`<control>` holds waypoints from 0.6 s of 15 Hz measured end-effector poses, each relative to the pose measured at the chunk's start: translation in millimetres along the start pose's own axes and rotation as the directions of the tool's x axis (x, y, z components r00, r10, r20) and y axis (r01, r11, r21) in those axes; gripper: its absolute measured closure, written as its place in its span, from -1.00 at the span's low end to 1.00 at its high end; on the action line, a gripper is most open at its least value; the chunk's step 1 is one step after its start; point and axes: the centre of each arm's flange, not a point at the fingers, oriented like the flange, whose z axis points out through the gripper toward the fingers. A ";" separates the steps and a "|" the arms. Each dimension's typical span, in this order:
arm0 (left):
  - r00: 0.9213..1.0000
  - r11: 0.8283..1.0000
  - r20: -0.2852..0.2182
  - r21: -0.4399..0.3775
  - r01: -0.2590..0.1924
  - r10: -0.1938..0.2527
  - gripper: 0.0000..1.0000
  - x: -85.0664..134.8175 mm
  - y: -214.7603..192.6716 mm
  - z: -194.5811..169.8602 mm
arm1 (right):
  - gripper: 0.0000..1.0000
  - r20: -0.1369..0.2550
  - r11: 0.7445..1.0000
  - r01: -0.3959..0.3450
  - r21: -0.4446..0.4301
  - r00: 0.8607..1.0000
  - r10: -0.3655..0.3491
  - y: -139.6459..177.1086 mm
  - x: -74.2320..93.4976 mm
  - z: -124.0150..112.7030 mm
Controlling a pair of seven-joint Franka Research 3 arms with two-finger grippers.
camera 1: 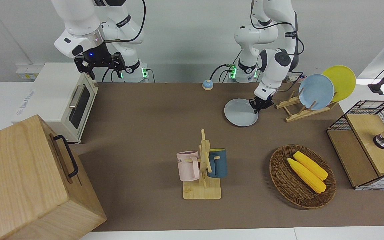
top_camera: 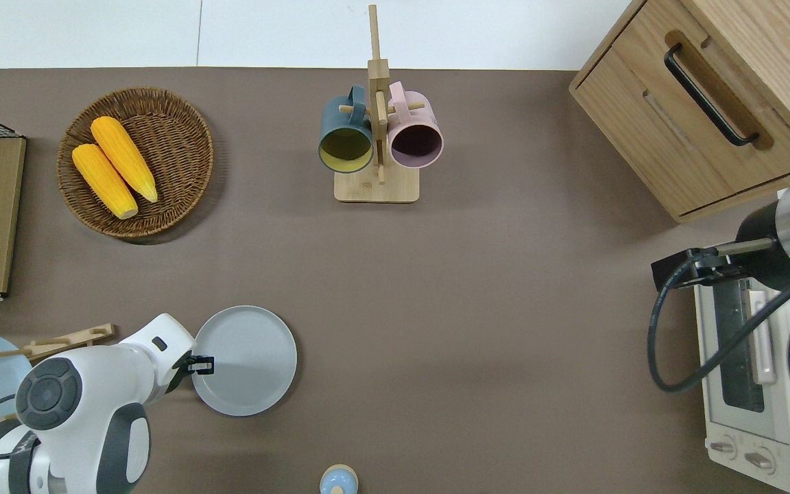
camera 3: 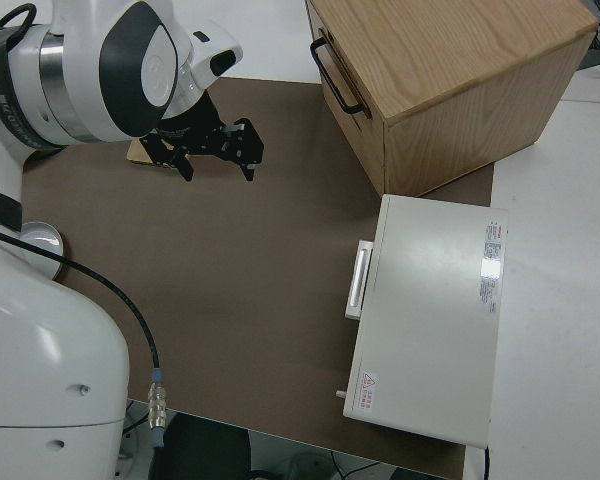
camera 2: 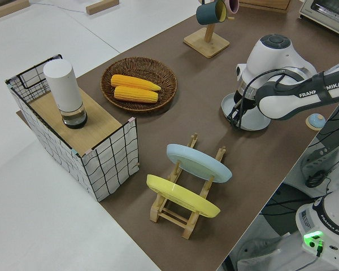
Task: Pick gray plate from table and place it on lower plate rack with left arm
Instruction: 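Lift the gray plate with the left gripper and tilt it upright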
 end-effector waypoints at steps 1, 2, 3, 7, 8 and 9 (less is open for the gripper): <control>1.000 1.000 0.001 -0.001 0.000 0.000 0.90 2.2 0.3 -3.0 | -0.97 0.000 1.000 0.000 0.000 1.000 0.000 0.0 0.0 0.0; 1.000 1.000 0.001 -0.002 0.000 0.000 0.90 5.2 0.6 -7.6 | -0.97 0.000 1.000 0.000 0.000 1.000 0.000 0.0 0.0 0.0; 1.000 1.000 0.002 -0.004 0.001 -0.001 0.90 8.8 0.8 -13.8 | -0.97 0.000 1.000 0.000 0.000 1.000 0.000 0.0 0.0 0.0; 1.000 1.000 0.019 -0.015 0.003 -0.002 0.92 30.0 2.7 -58.5 | -0.97 0.000 1.000 0.000 0.000 1.000 0.000 0.0 0.0 0.0; 1.000 1.000 0.025 -0.017 0.001 -0.001 0.92 35.1 3.7 -72.3 | -0.97 0.000 1.000 0.000 0.000 1.000 0.000 0.0 0.0 0.0; 1.000 1.000 0.030 -0.020 0.001 0.000 0.92 39.1 4.4 -85.3 | -0.97 0.000 1.000 0.000 0.000 1.000 0.000 0.0 0.0 0.0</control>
